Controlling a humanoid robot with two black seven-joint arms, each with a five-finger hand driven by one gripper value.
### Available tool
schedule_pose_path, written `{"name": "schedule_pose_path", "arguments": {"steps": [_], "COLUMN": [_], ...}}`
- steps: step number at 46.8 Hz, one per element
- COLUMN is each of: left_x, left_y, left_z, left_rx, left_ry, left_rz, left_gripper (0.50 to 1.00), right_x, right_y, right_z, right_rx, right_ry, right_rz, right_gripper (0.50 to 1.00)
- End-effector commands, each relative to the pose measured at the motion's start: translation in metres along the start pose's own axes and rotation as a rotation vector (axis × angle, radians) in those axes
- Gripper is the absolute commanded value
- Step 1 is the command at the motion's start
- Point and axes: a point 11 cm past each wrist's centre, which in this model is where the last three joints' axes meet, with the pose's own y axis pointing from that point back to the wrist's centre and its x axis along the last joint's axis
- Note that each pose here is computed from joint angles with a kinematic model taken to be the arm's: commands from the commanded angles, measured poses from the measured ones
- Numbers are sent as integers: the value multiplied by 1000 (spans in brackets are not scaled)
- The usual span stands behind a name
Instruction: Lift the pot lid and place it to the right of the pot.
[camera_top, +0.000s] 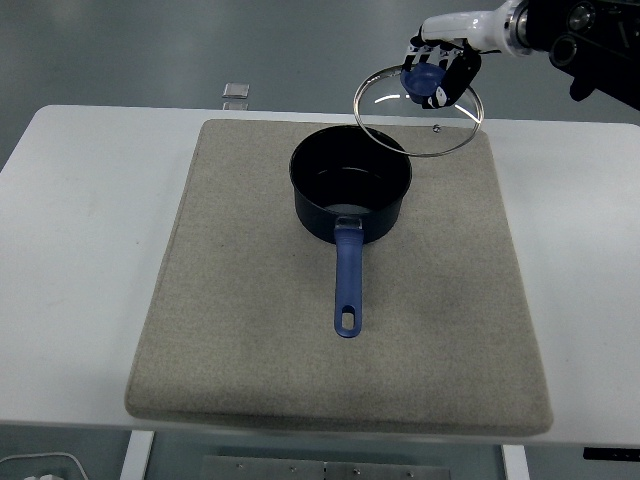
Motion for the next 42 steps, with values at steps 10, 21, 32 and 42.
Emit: {"name": "schedule_pose_path", "arguments": {"steps": [10, 21, 32, 42], "left_x": [1, 0, 1, 0], "left_y": [0, 0, 0, 0], "left_z": [0, 0, 0, 0], "left_rx": [0, 0, 0, 0], "left_ry": [1, 0, 1, -1], "left_rz": [2, 0, 2, -1], "left_gripper": [1000, 1000, 1000, 1000], "right_x": [-10, -27, -45, -66], "right_y": [0, -4, -13, -23], "right_z": [49, 77, 91, 94], "right_rx": [-104, -156, -186, -194], "right_ry": [-66, -111, -135, -145], "right_rz": [7, 18, 28, 9], "right_gripper": [500, 500, 500, 500]}}
